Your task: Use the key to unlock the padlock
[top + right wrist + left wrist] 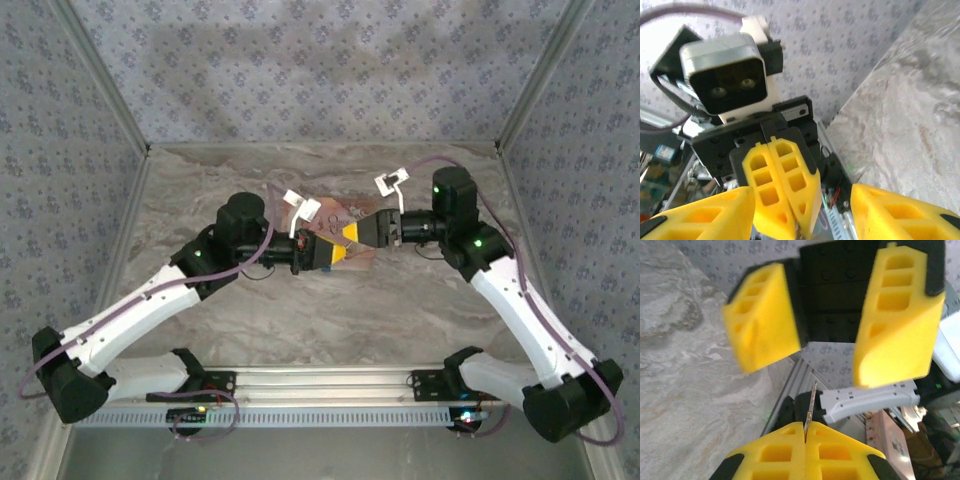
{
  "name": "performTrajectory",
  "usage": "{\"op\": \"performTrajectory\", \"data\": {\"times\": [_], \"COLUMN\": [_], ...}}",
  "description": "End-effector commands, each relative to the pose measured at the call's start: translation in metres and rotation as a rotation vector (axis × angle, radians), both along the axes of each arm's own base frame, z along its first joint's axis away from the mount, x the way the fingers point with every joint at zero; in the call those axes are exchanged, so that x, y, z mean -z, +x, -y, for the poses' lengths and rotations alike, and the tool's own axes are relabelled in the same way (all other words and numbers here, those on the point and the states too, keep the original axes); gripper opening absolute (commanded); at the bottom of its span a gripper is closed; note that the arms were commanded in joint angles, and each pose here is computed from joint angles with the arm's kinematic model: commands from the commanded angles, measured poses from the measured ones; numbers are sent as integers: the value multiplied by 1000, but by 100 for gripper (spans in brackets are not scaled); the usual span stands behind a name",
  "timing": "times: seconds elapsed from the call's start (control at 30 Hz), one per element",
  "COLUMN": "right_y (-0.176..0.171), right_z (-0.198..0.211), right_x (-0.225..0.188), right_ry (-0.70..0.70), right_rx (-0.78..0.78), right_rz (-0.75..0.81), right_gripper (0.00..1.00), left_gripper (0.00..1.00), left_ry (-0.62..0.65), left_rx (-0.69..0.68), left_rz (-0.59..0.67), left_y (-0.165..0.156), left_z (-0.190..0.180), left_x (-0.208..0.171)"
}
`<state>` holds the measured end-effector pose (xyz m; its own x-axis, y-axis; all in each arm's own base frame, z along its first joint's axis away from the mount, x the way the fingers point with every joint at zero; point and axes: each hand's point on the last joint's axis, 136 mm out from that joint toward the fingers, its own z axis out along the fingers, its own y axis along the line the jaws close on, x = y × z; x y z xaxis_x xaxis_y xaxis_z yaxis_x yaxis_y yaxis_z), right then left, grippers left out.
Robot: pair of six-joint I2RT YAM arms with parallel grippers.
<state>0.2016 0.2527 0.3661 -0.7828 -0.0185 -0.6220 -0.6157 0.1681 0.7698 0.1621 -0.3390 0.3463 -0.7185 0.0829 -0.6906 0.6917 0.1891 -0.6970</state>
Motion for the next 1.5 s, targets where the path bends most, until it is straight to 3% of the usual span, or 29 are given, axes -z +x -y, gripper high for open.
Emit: {"op": "performTrajectory", "data": {"times": [0.0,0.27,0.47,0.57,0.73,1.13,1.47], "right_y": [12,17,16,12,6,-7,-19], "right_z": [12,22,18,12,10,1,-5], "right_x": [-7,10,3,3,7,-22,-39], "right_ry": [33,136,220,242,268,336,369], "right_rx": [154,358,412,387,367,283,228], "right_rz": [37,59,105,120,160,262,316], "right_gripper": [56,44,35,36,46,46,29], "left_gripper": [0,0,0,0,0,0,0], "left_ry": [-84,-170,-223,-244,-282,-340,-360], "left_rx": [-84,-185,-228,-231,-224,-196,-177], "left_rz": [54,26,24,18,11,-13,-16], "left_y": [9,27,29,29,27,23,20], "left_z": [-6,-6,-5,-5,-6,-4,-1], "left_x": [-22,-24,-30,-34,-45,-57,-63]}}
